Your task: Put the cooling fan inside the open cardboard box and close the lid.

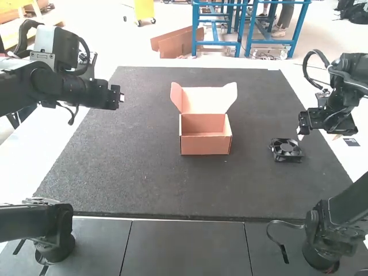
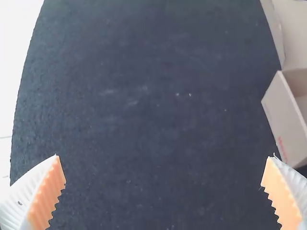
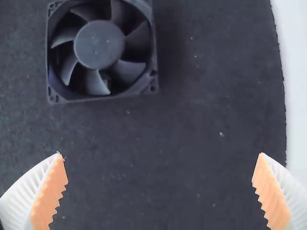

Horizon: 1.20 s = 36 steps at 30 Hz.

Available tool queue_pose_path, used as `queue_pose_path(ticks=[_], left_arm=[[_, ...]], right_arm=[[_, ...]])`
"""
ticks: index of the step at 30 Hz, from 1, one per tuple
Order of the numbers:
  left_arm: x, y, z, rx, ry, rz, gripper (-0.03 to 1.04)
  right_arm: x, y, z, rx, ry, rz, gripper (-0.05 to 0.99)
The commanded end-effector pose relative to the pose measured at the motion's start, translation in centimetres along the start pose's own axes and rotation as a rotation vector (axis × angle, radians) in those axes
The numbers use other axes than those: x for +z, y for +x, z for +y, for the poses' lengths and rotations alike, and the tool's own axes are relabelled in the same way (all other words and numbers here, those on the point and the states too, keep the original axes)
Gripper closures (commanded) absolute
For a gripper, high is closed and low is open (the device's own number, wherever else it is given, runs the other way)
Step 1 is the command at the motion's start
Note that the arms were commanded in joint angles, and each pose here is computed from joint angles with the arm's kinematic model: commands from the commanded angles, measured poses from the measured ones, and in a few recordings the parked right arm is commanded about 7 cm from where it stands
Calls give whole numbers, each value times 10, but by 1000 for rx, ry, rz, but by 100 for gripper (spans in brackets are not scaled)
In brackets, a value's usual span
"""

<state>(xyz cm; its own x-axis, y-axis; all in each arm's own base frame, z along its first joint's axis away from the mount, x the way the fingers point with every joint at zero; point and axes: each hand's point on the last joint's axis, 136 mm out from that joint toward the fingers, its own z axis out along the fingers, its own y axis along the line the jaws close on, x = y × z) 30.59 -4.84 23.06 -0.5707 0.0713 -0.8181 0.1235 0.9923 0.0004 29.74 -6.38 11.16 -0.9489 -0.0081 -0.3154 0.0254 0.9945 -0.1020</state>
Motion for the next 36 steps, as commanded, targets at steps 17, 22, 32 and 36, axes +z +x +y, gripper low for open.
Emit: queue_pose_path(ticks=[17,22,32,36], left_arm=[[-5,-20,-7,12,36,-42,4],[-3,-20,-7,11,33,-37,4],[0,-20,-6,9,32,-33,4],[0,-20,-6,9,32,-33,4]], right_arm=[[56,-30,-21,111,-56,79,5],[67,-33,-24,130,-81,119,5],[90,-44,-24,130,-104,153,5],[97,-48,-25,142,-103,162,5]])
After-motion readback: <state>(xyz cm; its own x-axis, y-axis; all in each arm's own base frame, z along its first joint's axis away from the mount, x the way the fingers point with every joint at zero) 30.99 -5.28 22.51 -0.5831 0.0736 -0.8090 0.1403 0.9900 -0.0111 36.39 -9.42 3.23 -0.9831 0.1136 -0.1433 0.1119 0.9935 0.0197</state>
